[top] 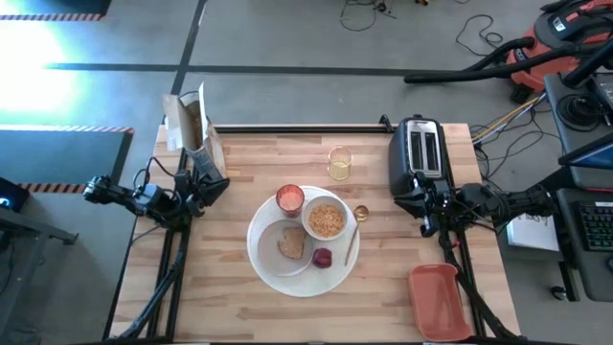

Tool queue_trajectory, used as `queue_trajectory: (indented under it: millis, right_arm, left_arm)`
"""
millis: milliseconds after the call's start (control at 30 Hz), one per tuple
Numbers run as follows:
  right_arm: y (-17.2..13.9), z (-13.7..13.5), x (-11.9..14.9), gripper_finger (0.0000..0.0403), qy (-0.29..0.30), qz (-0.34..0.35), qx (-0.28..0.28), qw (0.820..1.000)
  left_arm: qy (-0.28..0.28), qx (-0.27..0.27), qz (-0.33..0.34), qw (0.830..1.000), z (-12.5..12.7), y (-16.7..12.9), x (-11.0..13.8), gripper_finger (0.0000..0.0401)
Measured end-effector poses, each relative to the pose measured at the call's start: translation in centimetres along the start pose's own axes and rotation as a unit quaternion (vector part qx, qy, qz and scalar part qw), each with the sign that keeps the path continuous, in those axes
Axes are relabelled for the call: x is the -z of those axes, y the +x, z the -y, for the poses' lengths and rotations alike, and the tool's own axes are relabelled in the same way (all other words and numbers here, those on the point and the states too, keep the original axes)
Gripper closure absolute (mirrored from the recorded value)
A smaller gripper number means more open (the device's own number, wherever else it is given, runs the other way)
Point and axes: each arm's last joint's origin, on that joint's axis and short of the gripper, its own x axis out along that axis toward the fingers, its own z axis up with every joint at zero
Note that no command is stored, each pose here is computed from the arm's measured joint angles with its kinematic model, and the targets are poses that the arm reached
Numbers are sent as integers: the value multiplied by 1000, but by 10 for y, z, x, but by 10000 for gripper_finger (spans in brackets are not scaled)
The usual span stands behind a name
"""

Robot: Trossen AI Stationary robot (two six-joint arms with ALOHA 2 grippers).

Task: Arrange a breakfast setting
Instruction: Return to Home Position

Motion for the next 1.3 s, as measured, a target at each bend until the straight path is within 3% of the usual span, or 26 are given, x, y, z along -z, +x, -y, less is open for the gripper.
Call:
queue_trajectory:
  millis: [1300]
  right_arm:
    - [0, 0, 0, 369, 0, 0, 0, 1000]
  left_arm:
    - [-2, 2, 3, 1000, 2, 0, -3, 324]
